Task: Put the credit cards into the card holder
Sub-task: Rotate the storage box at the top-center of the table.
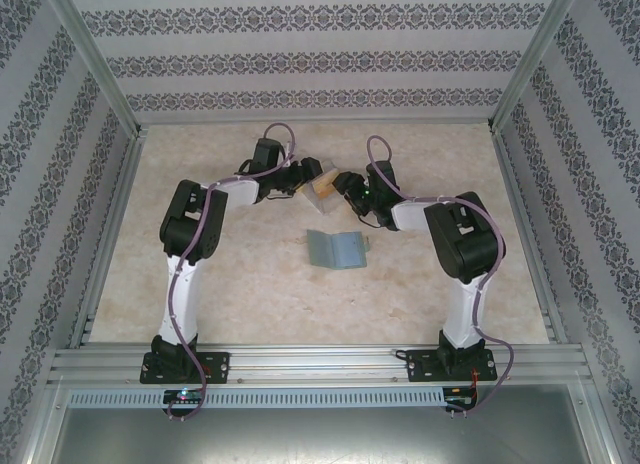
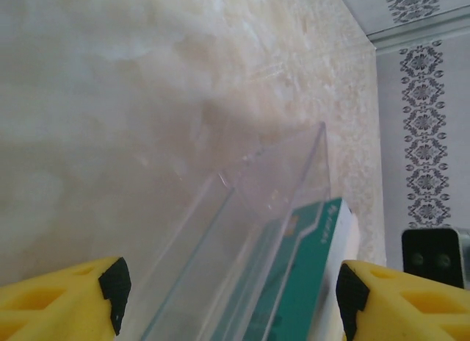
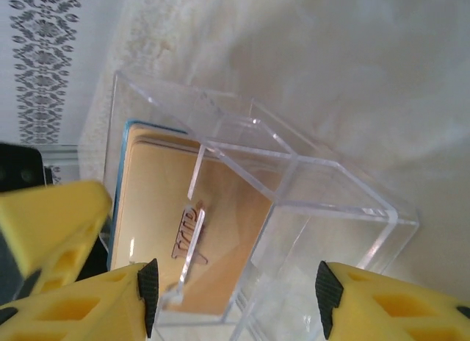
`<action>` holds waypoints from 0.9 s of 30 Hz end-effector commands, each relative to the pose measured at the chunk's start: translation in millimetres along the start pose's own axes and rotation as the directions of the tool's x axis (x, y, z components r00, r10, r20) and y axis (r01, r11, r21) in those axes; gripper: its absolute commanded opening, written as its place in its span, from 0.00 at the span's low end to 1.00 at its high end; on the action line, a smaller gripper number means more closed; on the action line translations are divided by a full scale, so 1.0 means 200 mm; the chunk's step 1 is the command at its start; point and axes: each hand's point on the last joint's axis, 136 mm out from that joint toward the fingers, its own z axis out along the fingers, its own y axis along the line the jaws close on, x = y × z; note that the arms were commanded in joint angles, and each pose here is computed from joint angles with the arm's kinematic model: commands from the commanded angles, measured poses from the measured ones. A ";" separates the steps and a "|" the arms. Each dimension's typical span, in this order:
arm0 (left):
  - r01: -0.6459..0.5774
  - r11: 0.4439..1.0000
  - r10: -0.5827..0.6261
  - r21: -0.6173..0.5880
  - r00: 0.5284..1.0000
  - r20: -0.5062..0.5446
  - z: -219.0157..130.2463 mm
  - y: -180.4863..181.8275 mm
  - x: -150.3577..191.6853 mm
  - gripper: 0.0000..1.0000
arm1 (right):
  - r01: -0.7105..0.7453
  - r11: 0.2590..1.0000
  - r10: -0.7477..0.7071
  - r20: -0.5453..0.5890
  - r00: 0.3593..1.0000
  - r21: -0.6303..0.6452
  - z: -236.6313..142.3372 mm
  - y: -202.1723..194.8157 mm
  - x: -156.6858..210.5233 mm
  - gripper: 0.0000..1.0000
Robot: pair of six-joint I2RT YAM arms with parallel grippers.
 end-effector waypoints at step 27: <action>0.104 0.977 -0.119 0.188 0.990 0.074 -0.13 -0.37 0.29 0.85 | 0.169 0.984 -0.169 -0.005 0.986 0.061 -0.09 -0.14 -0.35 0.60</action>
